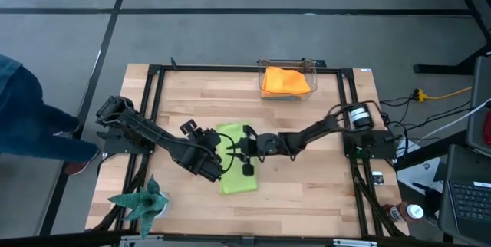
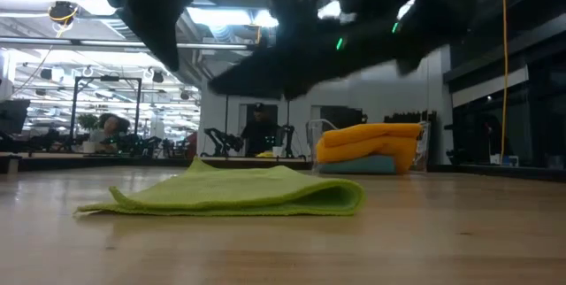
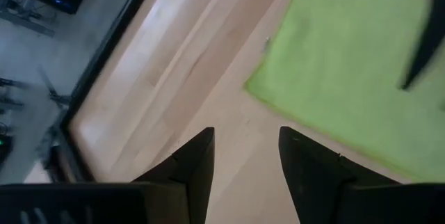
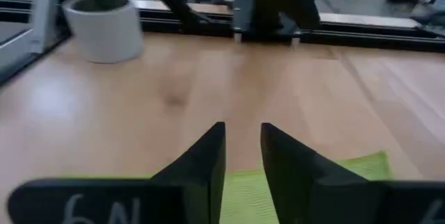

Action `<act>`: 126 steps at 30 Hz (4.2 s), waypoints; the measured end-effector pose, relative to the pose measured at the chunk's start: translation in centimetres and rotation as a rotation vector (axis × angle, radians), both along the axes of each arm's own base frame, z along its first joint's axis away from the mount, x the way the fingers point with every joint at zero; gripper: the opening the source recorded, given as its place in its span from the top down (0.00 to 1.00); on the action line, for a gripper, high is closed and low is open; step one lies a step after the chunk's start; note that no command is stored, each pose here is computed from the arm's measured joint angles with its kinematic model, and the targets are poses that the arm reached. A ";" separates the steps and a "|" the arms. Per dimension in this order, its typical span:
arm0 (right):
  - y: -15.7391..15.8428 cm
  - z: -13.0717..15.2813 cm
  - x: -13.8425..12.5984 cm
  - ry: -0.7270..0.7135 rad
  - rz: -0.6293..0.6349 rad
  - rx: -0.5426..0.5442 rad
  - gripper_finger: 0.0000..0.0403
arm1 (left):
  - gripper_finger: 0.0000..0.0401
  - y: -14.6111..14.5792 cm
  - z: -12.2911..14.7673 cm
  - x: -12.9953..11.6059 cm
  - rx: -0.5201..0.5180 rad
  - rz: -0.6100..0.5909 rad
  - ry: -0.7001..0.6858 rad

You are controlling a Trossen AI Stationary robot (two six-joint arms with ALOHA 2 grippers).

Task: Fold microfiber towels
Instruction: Fold the green microfiber cloth

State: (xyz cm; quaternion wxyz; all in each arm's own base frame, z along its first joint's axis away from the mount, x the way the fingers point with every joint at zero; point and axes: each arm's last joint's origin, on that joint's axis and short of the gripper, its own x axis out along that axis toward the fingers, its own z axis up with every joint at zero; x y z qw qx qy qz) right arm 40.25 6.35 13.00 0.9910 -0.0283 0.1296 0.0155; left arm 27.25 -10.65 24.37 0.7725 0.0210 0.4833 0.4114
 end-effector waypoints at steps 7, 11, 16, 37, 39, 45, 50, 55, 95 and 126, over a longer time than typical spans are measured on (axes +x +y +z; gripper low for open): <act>2.4 3.9 -3.0 0.232 0.040 0.043 0.77 | 0.62 -1.8 -0.1 1.2 -0.080 -0.118 -0.101; 4.3 4.5 -5.1 0.374 0.090 0.029 0.77 | 0.62 -3.3 0.1 2.2 -0.139 -0.247 -0.169; 6.4 4.5 -6.5 0.441 0.134 0.035 0.77 | 0.62 -5.0 0.4 3.0 -0.203 -0.383 -0.243; 8.2 1.2 -6.5 0.521 0.146 0.043 0.35 | 0.44 -8.6 -8.8 5.8 -0.389 -0.594 0.045; 8.4 0.4 -6.2 0.521 0.173 0.027 0.34 | 0.44 -8.8 -9.6 5.8 -0.421 -0.600 0.076; 8.8 -2.2 -5.5 0.517 0.212 -0.001 0.33 | 0.44 -9.2 -10.2 5.7 -0.452 -0.610 0.098; 8.8 -3.7 -5.3 0.545 0.190 0.002 0.33 | 0.44 -9.3 -10.2 5.6 -0.468 -0.615 0.105; 8.8 -4.1 -5.3 0.550 0.168 -0.012 0.37 | 0.45 -9.0 -11.3 5.1 -0.475 -0.607 0.126; 12.3 4.6 -8.8 0.339 0.134 -0.129 0.99 | 1.00 -11.5 -4.6 6.3 -0.268 -0.634 0.104; 8.3 2.6 -8.2 0.428 -0.326 -0.127 0.99 | 1.00 -5.3 -4.5 8.6 -0.133 -0.598 0.272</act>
